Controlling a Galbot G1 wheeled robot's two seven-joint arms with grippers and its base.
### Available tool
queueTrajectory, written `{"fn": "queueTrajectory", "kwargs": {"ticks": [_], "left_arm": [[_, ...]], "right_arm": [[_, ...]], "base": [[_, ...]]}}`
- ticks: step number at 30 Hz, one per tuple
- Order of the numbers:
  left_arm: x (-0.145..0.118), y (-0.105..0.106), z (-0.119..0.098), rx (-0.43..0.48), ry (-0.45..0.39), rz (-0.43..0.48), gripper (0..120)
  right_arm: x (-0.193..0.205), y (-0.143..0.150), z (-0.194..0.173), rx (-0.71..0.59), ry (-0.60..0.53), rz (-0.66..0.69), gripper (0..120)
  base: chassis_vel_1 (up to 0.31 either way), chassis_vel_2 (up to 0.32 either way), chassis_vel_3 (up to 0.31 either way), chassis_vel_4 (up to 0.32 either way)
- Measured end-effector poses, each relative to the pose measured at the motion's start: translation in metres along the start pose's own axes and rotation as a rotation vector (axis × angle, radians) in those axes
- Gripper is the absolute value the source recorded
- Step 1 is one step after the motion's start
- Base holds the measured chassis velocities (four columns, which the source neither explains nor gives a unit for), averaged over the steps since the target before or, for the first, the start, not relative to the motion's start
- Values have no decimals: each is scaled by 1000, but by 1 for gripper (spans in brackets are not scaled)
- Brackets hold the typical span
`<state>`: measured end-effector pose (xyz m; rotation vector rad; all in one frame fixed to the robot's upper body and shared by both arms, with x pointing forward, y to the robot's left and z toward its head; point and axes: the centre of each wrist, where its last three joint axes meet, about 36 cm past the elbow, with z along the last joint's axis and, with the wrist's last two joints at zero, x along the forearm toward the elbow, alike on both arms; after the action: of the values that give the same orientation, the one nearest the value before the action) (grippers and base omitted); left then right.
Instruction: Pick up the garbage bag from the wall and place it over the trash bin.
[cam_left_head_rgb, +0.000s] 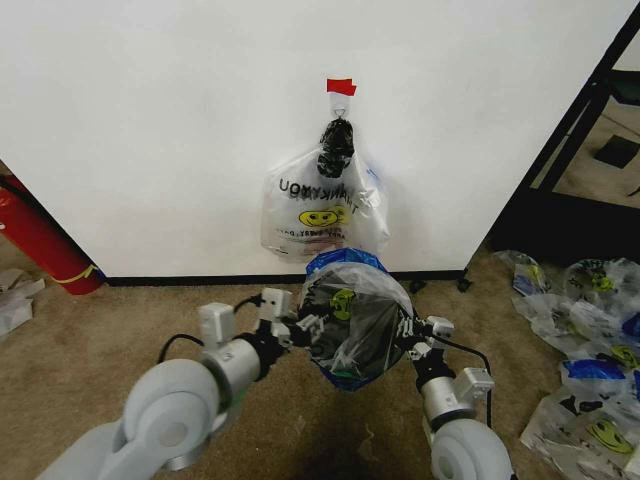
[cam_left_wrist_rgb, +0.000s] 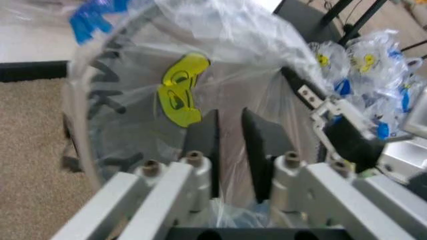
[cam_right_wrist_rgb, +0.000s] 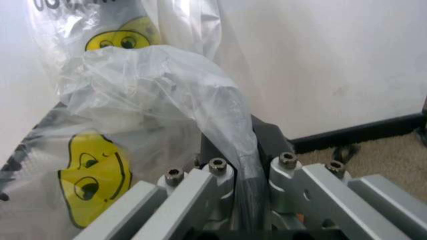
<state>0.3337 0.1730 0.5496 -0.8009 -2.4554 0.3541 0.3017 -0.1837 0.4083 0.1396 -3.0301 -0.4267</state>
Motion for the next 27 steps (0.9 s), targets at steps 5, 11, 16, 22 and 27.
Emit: {"fn": "queueTrajectory", "kwargs": {"ticks": [5,11,16,22,27], "left_arm": [[-26,2,-3,-26,31,-30,0],[-44,2,-6,-57,65,-62,0],[-64,-4,-6,-92,116,-71,0],[-88,-10,2,-117,167,-50,0],[-109,-14,8,-122,186,-46,0]], "right_arm": [[-1,3,2,12,-8,2,1],[-1,3,5,15,-8,7,1],[-1,1,3,23,-13,10,1],[0,0,2,36,-20,11,1],[3,1,1,39,-27,9,1]], "base": [[0,0,0,0],[0,0,0,0],[0,0,0,0],[0,0,0,0],[0,0,0,0]]}}
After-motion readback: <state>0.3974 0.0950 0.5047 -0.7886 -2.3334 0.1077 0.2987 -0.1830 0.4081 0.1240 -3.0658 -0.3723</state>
